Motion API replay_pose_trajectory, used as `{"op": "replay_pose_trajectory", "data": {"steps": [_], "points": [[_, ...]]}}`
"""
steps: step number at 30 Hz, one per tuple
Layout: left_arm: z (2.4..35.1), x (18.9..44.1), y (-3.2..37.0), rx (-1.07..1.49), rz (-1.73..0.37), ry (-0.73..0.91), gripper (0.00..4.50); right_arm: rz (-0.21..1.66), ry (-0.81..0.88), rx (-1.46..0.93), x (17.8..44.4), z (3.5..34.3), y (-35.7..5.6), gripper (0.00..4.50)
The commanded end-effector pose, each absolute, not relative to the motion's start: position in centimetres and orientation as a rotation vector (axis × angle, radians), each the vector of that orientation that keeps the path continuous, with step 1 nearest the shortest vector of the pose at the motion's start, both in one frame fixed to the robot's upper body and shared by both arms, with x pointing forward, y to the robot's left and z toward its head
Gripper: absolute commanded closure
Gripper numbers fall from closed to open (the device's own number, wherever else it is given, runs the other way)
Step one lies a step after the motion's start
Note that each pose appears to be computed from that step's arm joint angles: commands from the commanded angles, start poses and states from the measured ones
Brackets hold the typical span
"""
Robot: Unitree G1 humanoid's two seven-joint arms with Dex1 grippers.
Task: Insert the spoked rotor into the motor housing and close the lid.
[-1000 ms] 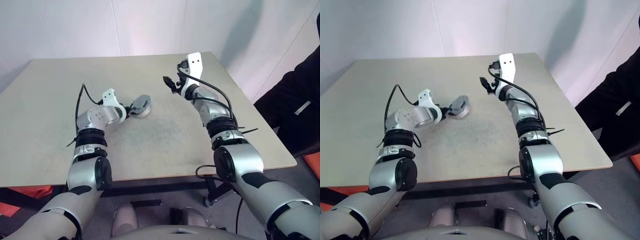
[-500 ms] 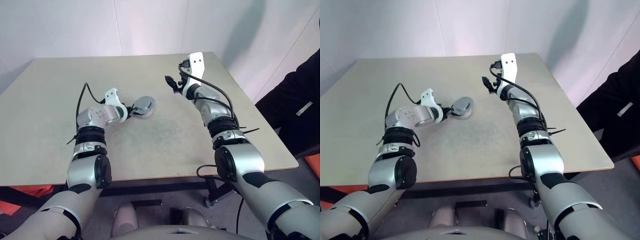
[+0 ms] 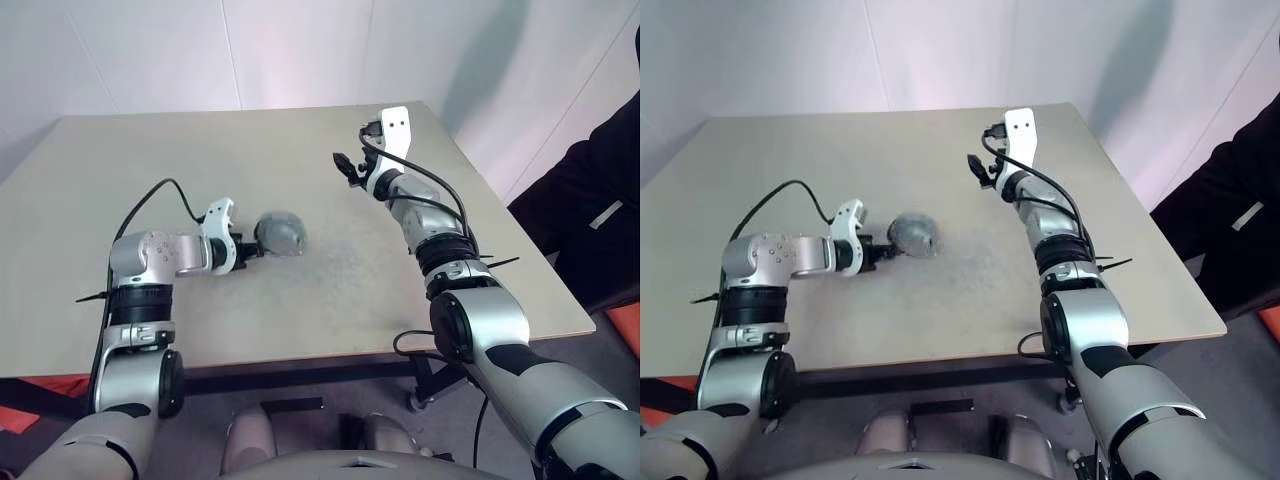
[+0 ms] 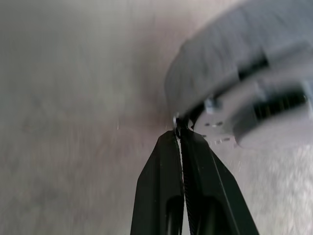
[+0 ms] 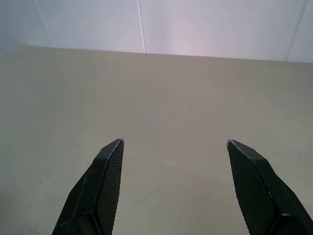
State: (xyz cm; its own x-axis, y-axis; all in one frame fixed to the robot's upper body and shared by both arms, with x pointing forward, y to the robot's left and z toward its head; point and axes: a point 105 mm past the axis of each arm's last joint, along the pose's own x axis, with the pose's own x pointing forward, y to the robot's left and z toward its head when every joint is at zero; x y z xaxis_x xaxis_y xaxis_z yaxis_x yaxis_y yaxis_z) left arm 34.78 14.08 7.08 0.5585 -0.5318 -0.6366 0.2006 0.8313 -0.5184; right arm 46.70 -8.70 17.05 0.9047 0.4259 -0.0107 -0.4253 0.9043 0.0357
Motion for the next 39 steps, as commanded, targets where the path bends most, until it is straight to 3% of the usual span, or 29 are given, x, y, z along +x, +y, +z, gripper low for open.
{"op": "replay_pose_trajectory", "data": {"steps": [1, 13, 22, 25, 32, 39], "points": [[7.6, 33.8, 12.8, -0.403, -0.522, 0.875, 4.39, 0.448, -0.053, 0.031, 46.9, 19.4, -8.4, 0.71], [7.1, 33.2, 11.9, -0.433, -0.528, 0.864, 4.39, 0.453, -0.047, 0.020, 46.9, 19.3, -8.4, 0.71], [7.9, 34.2, 13.3, -0.469, -0.490, 0.789, 4.39, 0.458, -0.044, 0.020, 46.9, 19.2, -8.2, 0.71], [7.9, 34.3, 13.4, -0.468, -0.483, 0.776, 3.82, 0.460, -0.044, 0.021, 46.9, 19.2, -8.1, 0.71], [6.7, 34.5, 15.4, -0.445, -0.383, 0.771, 1.53, 0.461, -0.041, 0.020, 46.9, 19.1, -8.1, 0.71], [7.1, 35.2, 17.1, -0.467, -0.323, 0.722, 1.53, 0.468, -0.034, 0.018, 46.8, 19.0, -7.9, 0.71]]}}
